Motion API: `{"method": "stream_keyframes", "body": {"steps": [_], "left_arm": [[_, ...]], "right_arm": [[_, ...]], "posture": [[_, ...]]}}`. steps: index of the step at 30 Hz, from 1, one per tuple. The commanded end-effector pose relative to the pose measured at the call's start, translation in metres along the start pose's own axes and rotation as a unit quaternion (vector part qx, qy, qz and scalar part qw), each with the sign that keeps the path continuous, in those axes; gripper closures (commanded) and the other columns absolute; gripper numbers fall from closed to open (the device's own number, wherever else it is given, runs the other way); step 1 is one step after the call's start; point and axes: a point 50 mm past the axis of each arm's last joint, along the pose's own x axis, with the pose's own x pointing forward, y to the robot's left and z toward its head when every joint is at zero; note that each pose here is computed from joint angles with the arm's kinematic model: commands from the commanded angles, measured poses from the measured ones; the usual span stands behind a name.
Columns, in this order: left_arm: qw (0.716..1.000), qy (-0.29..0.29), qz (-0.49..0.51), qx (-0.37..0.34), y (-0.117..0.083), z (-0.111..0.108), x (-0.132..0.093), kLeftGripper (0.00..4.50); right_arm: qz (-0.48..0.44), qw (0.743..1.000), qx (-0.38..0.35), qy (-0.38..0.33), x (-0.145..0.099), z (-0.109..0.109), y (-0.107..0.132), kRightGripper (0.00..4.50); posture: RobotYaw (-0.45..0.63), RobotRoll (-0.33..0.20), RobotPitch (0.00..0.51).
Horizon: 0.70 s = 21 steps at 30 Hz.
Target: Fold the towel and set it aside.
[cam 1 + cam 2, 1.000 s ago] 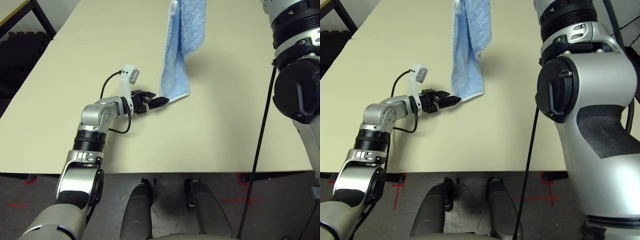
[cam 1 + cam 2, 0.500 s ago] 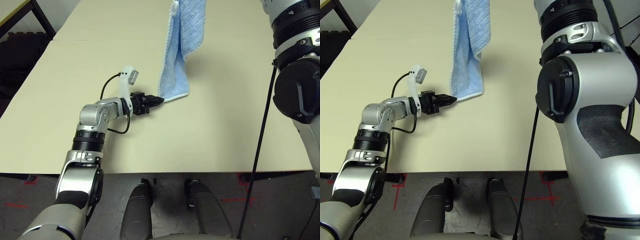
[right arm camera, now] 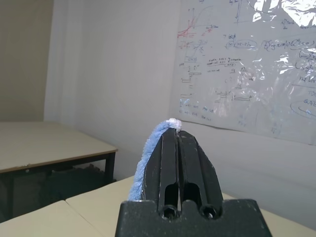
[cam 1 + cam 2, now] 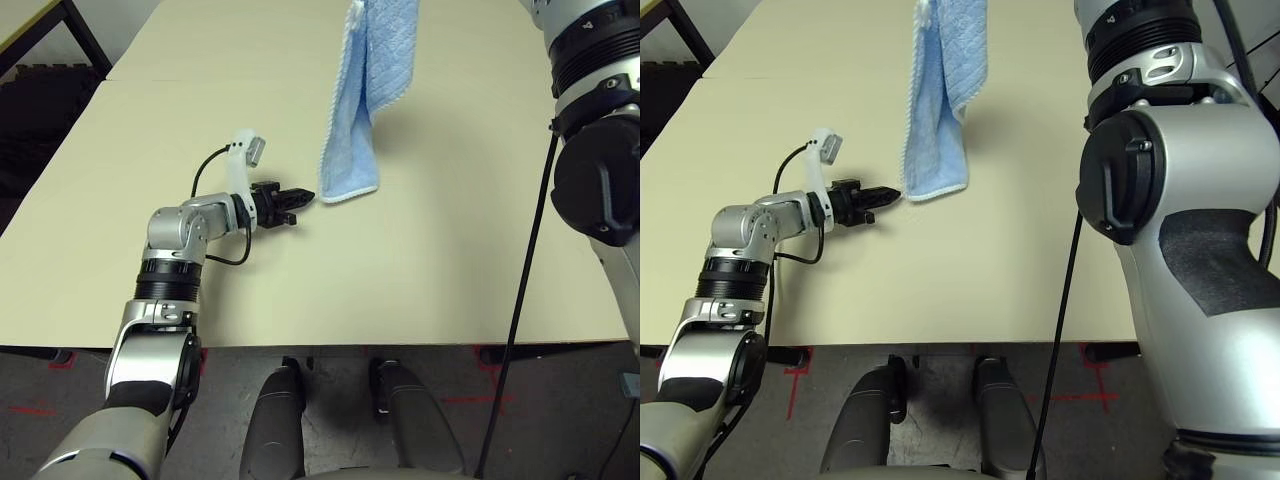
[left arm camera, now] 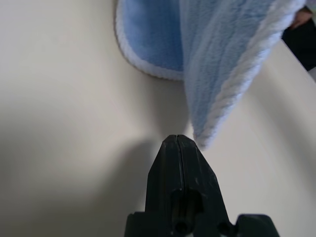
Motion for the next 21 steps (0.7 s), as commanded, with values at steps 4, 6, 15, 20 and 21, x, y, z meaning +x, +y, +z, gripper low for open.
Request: {"method": "stream_keyframes", "body": {"steps": [4,6,15,20,21], "left_arm": [[0.997,0.038,-0.059,0.014,-0.016,-0.009,-0.001,2.01],[0.998,0.035,-0.058,0.013,-0.017,-0.008,0.000,1.22],[0.999,0.020,-0.027,0.013,-0.012,-0.006,0.011,0.04],[1.000,0.005,-0.019,0.007,-0.011,-0.002,0.013,0.04],[1.000,0.004,-0.019,0.008,-0.011,-0.002,0.013,0.04]], "right_arm": [[0.004,0.999,-0.020,-0.029,0.003,0.019,-0.002,4.50],[0.004,0.999,-0.020,-0.029,0.003,0.019,-0.001,4.50],[0.008,0.999,-0.020,-0.032,0.004,0.020,0.000,4.50],[0.010,0.999,-0.021,-0.031,0.004,0.021,0.000,4.50],[0.010,0.999,-0.021,-0.031,0.004,0.020,0.000,4.50]], "posture": [[0.01,0.000,0.210],[0.01,0.000,0.210],[0.00,0.000,0.211],[0.00,0.000,0.210],[0.00,0.000,0.210]]}}
